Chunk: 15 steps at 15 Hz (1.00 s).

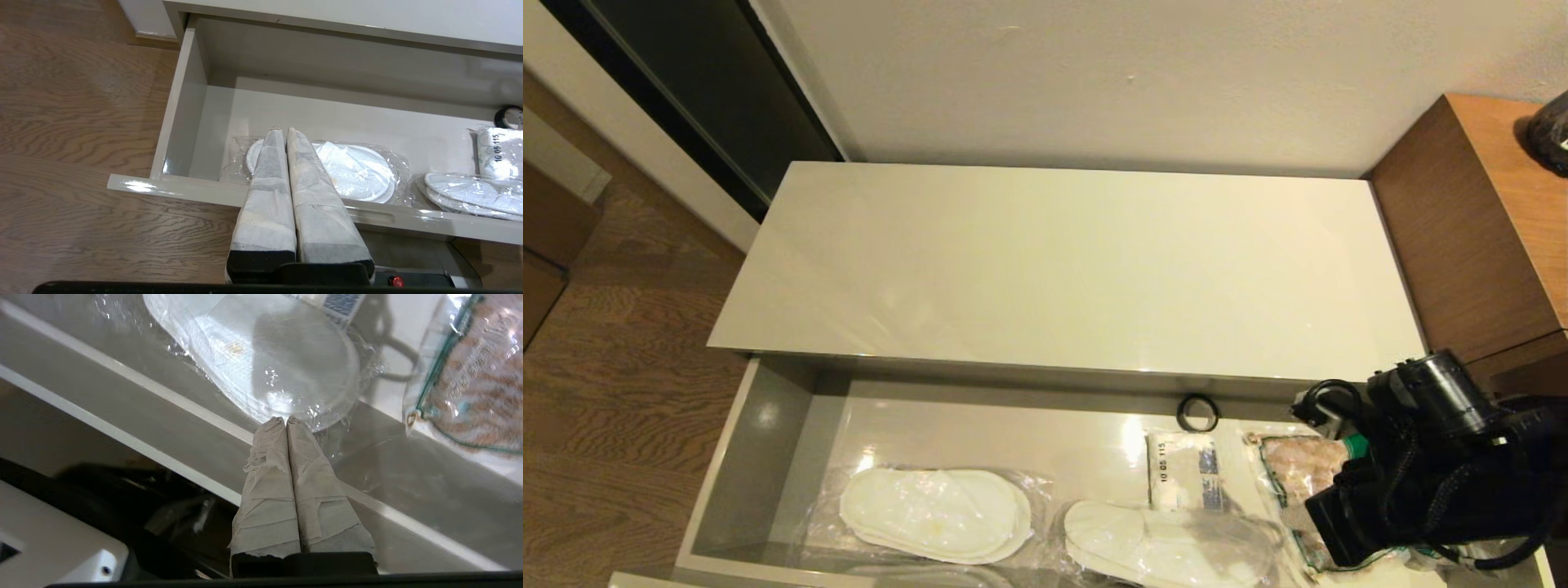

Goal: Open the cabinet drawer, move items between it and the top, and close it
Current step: Take out the tissue from the drawer

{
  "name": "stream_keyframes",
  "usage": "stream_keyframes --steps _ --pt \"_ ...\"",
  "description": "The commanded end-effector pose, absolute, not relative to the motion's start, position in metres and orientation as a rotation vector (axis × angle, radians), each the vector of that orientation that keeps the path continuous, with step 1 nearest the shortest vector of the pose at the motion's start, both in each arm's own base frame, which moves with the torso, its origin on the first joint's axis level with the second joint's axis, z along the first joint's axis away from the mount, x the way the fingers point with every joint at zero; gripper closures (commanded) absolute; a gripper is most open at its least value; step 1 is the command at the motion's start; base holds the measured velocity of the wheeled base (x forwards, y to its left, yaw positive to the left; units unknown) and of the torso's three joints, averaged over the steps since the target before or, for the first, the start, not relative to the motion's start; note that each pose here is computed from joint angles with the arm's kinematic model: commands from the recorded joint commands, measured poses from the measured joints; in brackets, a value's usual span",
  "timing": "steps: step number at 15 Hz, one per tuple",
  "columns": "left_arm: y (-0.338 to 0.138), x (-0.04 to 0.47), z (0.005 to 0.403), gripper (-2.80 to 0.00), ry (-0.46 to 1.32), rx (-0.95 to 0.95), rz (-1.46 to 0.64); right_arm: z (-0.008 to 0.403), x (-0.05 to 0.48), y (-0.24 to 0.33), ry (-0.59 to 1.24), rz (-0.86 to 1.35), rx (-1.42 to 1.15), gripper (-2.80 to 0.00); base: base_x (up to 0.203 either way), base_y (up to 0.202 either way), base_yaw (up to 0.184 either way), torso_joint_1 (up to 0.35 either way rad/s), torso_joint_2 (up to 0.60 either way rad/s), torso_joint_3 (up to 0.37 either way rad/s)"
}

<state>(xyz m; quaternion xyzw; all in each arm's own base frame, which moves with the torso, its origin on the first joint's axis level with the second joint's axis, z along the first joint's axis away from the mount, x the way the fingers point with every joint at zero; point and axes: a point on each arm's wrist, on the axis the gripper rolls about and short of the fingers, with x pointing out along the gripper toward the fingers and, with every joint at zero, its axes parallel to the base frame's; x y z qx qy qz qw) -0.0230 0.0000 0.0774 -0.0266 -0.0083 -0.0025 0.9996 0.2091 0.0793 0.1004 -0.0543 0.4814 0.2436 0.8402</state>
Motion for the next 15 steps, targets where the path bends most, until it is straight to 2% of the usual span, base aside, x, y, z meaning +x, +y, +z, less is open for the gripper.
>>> stream_keyframes --steps 1,8,15 --pt "0.000 -0.023 0.077 0.00 -0.017 -0.054 -0.005 0.087 0.216 0.085 1.065 0.541 -0.154 0.00 0.000 0.000 0.000 0.000 0.00 0.000" --pt "0.000 -0.023 0.077 0.00 -0.017 -0.054 -0.005 0.069 0.222 0.094 1.052 0.492 -0.207 0.00 0.000 0.000 0.000 0.000 0.00 0.000" --pt "0.000 -0.023 0.077 0.00 -0.017 -0.054 -0.005 0.061 0.237 0.126 0.902 0.411 -0.121 0.00 0.000 0.000 0.000 0.000 0.00 0.000"
